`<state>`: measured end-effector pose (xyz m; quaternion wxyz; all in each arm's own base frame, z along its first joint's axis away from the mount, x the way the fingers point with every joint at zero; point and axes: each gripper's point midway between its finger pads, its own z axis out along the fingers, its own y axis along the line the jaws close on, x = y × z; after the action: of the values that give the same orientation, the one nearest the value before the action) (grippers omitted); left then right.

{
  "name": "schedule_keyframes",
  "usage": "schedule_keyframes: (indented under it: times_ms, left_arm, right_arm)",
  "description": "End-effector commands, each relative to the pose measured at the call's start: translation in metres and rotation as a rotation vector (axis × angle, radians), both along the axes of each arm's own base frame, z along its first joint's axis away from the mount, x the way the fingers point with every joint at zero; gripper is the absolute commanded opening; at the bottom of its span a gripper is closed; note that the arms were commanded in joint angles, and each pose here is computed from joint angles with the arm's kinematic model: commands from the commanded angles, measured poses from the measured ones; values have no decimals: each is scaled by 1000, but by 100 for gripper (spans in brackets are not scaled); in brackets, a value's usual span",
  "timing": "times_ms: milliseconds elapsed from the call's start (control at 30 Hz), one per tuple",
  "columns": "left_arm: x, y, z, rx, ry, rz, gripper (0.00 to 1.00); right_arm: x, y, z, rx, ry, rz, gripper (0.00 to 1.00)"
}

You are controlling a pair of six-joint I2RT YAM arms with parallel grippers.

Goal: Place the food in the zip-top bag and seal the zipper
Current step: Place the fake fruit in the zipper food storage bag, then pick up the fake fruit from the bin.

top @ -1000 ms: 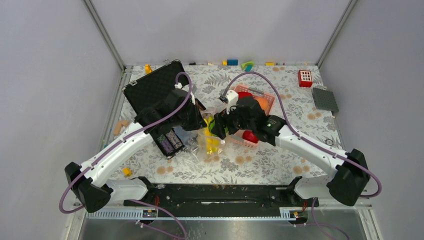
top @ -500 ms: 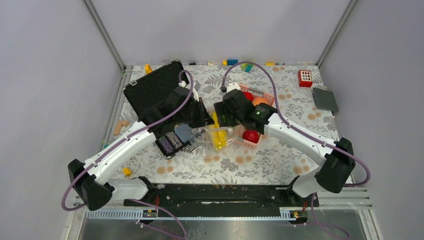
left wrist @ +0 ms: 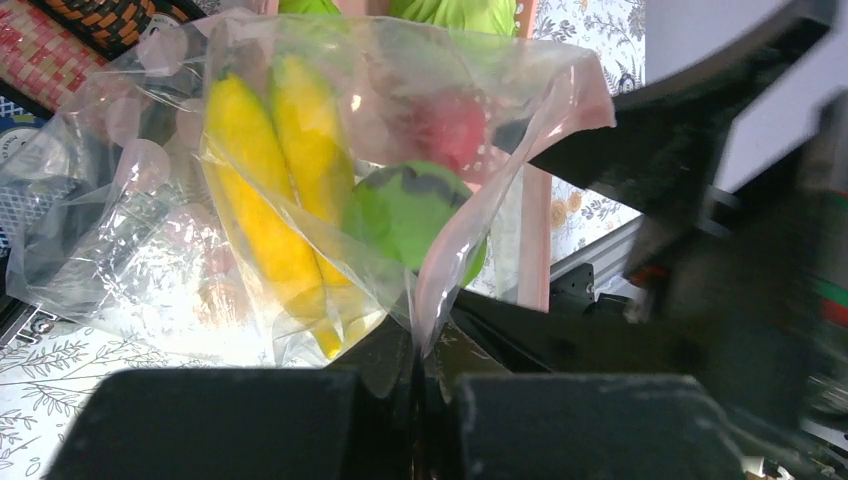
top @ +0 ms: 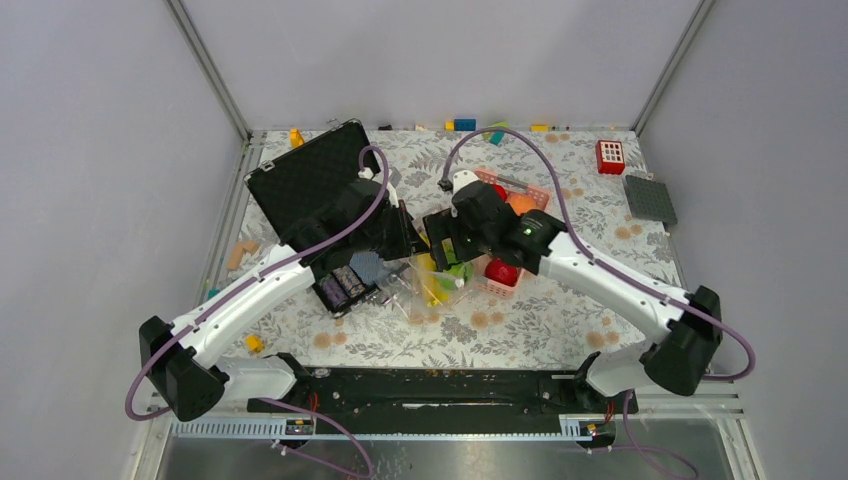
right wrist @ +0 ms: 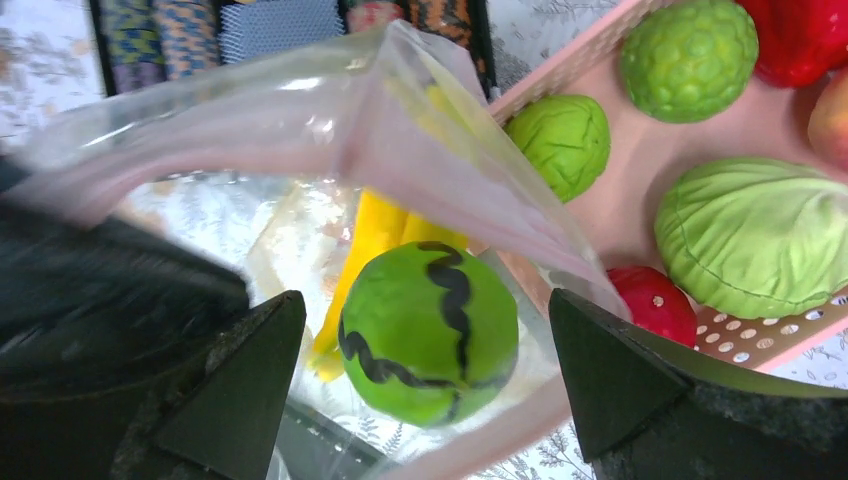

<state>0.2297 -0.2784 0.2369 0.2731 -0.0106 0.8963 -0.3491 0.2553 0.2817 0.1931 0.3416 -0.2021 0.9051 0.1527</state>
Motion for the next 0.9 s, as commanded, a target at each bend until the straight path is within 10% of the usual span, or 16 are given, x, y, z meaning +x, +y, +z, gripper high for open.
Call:
schedule_keyframes:
  times_ms: [0, 333, 867]
  left_arm:
    - [4, -4, 18, -52, -60, -1, 0]
    - [5, 6, 22, -13, -83, 20, 0]
    - [-1, 39, 44, 35, -161, 97, 0]
  right_arm:
    - [-13, 6, 58, 165, -125, 115, 100]
    - [-4, -32, 101, 253, -306, -19, 100]
    - [97, -79, 12, 24, -123, -198, 98]
